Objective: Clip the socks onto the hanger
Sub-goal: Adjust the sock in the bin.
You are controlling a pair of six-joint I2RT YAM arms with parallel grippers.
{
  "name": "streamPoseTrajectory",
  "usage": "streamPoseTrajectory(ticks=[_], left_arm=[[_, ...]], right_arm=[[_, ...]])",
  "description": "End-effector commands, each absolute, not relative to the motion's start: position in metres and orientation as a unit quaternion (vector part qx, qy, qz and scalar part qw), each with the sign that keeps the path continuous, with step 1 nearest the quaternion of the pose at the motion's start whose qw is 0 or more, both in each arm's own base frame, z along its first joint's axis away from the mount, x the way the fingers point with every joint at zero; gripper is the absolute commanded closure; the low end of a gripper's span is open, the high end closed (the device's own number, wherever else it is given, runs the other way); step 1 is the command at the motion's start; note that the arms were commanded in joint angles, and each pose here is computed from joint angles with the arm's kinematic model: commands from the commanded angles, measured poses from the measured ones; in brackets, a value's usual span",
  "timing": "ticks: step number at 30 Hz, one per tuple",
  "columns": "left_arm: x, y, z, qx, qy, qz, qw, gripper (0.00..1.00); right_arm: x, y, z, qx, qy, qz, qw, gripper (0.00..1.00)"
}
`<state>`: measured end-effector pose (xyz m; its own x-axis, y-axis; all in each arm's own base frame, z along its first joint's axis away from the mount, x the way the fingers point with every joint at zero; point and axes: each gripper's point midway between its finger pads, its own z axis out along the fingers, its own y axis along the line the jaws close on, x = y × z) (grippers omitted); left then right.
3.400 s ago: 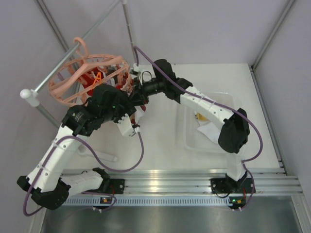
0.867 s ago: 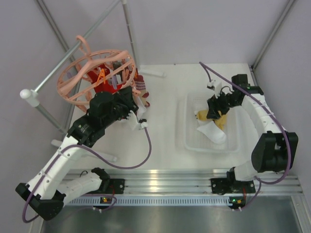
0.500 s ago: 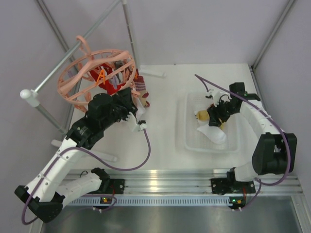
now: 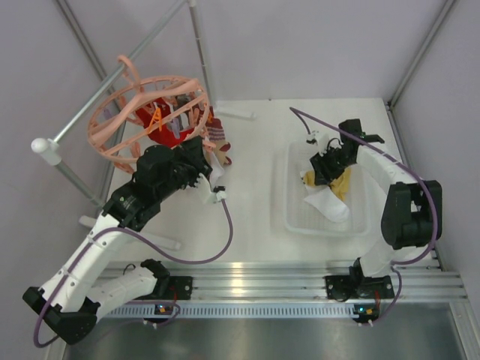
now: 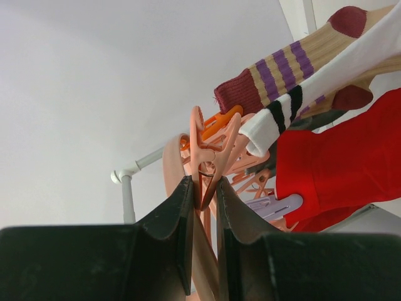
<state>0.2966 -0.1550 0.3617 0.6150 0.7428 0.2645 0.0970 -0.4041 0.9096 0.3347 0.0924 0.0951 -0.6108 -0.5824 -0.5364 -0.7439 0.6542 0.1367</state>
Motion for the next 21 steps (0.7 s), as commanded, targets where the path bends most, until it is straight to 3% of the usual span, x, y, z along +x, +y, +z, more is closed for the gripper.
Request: streamPoseTrajectory(ticks=[1,13,18,21], left_arm=[[0.293,-0.160,0.373,0.747,0.271,0.336,0.505,1.00],[0.293,-0.160,0.370,0.748,0.274,0.333,0.505,1.00],[0.293,-0.161,0.370,0.748,0.274,0.332,0.506,1.00],[0.293,-0.161,0.370,0.747,0.275,0.331,0.507,1.00]], right_arm=[[0.350,0.102,0.098,-0.387,0.872,0.150,0.259,0.50],[0.366,0.128,0.066,-0.429,0.862,0.126,0.239,0.51],[0.368,0.131,0.055,-0.433,0.863,0.118,0.234,0.59],[0.369,0.130,0.055,-0.433,0.863,0.114,0.236,0.72]])
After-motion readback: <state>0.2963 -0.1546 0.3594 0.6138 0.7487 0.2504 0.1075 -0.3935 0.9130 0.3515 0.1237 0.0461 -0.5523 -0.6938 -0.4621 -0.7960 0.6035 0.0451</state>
